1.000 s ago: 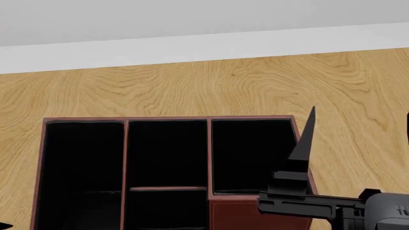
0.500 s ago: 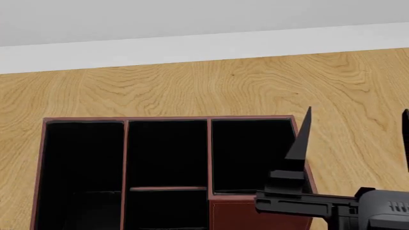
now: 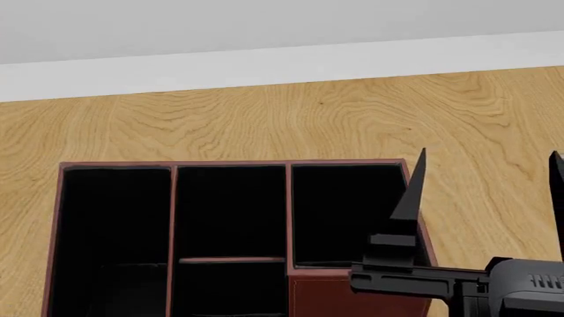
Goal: Pick up the book and place it in the back compartment of the caddy.
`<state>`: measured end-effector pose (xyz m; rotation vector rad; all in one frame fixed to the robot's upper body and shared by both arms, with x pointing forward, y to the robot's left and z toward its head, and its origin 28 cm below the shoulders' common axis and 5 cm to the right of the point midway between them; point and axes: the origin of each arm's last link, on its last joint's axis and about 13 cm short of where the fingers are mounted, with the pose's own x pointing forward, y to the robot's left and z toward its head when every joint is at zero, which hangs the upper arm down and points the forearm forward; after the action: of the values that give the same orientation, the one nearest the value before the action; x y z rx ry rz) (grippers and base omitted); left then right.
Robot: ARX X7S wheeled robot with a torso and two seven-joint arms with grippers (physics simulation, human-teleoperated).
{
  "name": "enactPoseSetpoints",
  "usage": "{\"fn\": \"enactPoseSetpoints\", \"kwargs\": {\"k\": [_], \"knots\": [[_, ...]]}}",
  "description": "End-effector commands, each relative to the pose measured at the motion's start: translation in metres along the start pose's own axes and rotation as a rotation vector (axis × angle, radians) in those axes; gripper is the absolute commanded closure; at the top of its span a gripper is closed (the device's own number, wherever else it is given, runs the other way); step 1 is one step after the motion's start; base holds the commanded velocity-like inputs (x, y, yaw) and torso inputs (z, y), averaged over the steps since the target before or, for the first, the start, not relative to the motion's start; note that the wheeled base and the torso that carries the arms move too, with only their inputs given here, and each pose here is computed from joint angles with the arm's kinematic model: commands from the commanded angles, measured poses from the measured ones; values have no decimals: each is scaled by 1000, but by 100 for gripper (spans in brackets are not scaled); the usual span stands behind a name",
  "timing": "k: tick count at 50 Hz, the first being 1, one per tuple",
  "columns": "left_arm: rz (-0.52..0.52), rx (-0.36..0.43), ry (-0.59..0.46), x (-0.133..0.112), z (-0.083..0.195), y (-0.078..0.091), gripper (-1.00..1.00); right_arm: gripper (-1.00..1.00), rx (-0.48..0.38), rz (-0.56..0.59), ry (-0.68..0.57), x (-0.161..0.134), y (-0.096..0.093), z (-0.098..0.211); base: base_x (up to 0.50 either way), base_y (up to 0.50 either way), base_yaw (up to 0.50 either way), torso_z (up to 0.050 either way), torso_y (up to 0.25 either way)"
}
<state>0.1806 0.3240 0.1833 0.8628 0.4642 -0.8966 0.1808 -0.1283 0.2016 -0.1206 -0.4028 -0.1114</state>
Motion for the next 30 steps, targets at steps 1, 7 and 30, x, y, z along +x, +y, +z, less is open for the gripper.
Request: {"fn": "enactPoseSetpoints", "kwargs": {"k": [1, 7, 30], "knots": [[-19, -20, 13, 10, -10, -6, -100, -100, 2, 2, 2, 0, 0, -1, 0, 0, 0, 0, 0], [-16, -33, 37, 12, -16, -7, -100, -100, 0, 1, 3, 0, 0, -1, 0, 0, 0, 0, 0], [3, -54, 92, 28, -30, -2, -100, -100, -1, 11, 5, 1, 2, -2, 0, 0, 0, 0, 0]]}}
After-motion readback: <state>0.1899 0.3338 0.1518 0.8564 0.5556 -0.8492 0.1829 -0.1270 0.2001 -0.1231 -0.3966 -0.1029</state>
